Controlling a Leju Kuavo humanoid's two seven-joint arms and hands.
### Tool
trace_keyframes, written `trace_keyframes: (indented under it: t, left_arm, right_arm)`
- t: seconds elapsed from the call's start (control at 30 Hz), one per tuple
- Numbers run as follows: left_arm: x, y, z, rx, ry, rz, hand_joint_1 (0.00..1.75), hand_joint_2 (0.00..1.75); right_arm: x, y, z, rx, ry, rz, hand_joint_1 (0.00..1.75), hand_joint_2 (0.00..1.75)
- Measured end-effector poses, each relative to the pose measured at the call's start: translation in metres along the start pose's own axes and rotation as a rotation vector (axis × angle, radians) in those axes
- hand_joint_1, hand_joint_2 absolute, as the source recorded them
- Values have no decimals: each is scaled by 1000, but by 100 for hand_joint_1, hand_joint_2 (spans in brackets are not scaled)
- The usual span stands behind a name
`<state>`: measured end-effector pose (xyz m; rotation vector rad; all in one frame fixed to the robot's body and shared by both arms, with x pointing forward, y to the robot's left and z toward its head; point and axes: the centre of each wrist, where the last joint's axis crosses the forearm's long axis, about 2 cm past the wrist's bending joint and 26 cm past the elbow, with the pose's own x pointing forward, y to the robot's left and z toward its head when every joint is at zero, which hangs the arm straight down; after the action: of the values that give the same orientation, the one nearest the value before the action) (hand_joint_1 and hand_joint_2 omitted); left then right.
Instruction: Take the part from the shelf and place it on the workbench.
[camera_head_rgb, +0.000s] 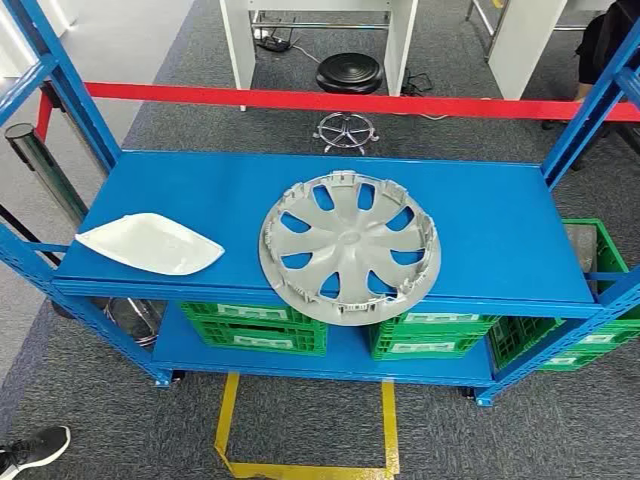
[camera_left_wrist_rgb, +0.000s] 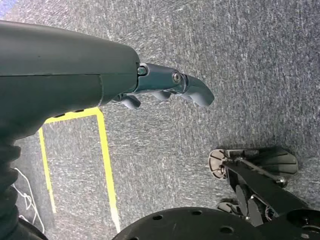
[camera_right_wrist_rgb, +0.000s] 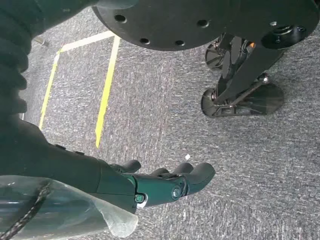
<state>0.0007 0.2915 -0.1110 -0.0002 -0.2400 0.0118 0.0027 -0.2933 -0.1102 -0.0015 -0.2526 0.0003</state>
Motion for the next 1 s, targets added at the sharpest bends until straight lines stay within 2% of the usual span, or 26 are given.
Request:
trace_keyframes:
  t: [0.43, 1.0]
  left_arm:
    - [2, -2, 0, -5, -11, 15, 0, 175]
    - [18, -18, -5, -3, -139, 238, 0, 175]
  right_arm:
    - [1, 0, 0, -2, -12, 2, 0, 175]
    - [17, 1, -5, -42, -184, -18, 0, 175]
